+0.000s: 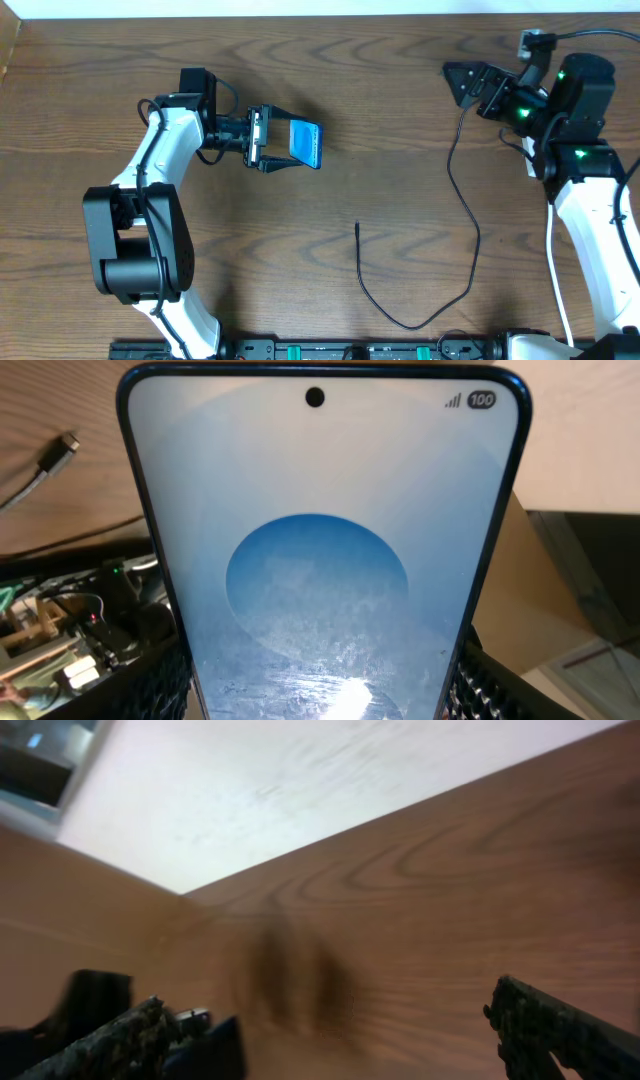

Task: Plug charger to phone and switch on socket
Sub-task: 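Move the right gripper forward and left toward the held phone, then bring the right gripper to the phone's edge beside the left gripper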

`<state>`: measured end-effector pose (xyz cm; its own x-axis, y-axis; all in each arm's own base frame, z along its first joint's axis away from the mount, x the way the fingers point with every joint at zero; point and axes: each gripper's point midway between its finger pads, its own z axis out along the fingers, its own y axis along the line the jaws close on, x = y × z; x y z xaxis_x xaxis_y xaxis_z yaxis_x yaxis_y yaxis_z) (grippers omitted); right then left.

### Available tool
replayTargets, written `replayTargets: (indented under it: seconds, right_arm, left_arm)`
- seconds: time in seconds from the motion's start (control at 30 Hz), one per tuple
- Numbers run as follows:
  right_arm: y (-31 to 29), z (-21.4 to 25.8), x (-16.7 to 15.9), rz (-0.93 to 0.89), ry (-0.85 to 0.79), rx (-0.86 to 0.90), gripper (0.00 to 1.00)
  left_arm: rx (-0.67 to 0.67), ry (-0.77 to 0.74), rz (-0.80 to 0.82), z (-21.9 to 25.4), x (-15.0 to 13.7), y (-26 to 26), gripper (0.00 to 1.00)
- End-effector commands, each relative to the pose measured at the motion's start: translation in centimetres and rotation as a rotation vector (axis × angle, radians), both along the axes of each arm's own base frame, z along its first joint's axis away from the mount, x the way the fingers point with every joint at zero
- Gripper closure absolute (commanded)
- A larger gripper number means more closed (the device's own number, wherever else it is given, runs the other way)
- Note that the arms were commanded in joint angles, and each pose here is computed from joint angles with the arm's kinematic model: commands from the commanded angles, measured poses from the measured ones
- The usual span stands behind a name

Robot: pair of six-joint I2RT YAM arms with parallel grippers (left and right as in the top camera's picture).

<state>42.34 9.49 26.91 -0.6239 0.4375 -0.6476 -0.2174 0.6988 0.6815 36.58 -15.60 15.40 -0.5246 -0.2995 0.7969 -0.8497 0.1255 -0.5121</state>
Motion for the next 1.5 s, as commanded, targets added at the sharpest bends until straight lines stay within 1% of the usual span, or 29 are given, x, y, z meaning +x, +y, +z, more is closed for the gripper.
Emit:
replayTargets:
  seconds: [0.0, 0.2, 0.3, 0.37, 0.5, 0.6, 0.73, 0.83, 1.03, 1.07, 1.23, 1.47]
  right_arm:
    - [2.3, 1.1, -0.5, 0.048, 0.021, 0.066, 0.01]
    - [6.8, -0.8, -1.4, 0.154, 0.078, 0.062, 0.02]
    - [8.7, -2.1, -1.8, 0.189, 0.125, 0.071, 0.03]
    - [9.8, -3.1, -2.0, 0.213, 0.157, 0.073, 0.02]
    - [12.6, -4.9, -3.1, 0.318, 0.214, 0.094, 0.01]
    - [14.7, -5.3, -4.1, 0.418, 0.22, 0.124, 0.01]
    - [16.3, -5.4, -4.8, 0.478, 0.212, 0.134, 0.01]
    - [17.0, -5.6, -5.7, 0.514, 0.219, 0.124, 0.01]
    - [18.0, -6.7, -7.2, 0.553, 0.253, 0.083, 0.01]
    - [18.1, -7.1, -7.5, 0.557, 0.264, 0.072, 0.02]
    - [17.4, -9.1, -8.1, 0.514, 0.348, 0.015, 0.05]
    - [17.2, -10.1, -8.5, 0.517, 0.348, -0.037, 0.04]
  left_arm:
    - [0.011, -0.041, 0.008, 1.5, 0.5, 0.2, 0.92]
    - [0.082, 0.028, 0.04, 0.3, 0.6, 0.4, 0.92]
    - [0.082, 0.031, 0.034, 0.3, 0.5, 0.2, 0.93]
    - [0.086, 0.03, 0.03, 0.3, 0.4, 0.0, 0.93]
    - [0.161, 0.059, 0.043, -0.9, 0.4, 0.1, 0.93]
    - [0.224, 0.087, 0.056, -1.9, 0.3, 0.1, 0.93]
    - [0.324, 0.137, 0.087, -3.3, 0.3, 0.4, 0.92]
    - [0.371, 0.162, 0.099, -4.0, 0.1, 0.2, 0.93]
    - [0.374, 0.129, 0.09, -3.9, 0.6, -1.2, 0.93]
    - [0.373, 0.137, 0.091, -3.9, 0.5, -1.4, 0.92]
    - [0.37, 0.129, 0.079, -3.8, 0.4, -2.3, 0.93]
    - [0.342, 0.16, 0.072, -3.5, 0.0, -3.2, 0.93]
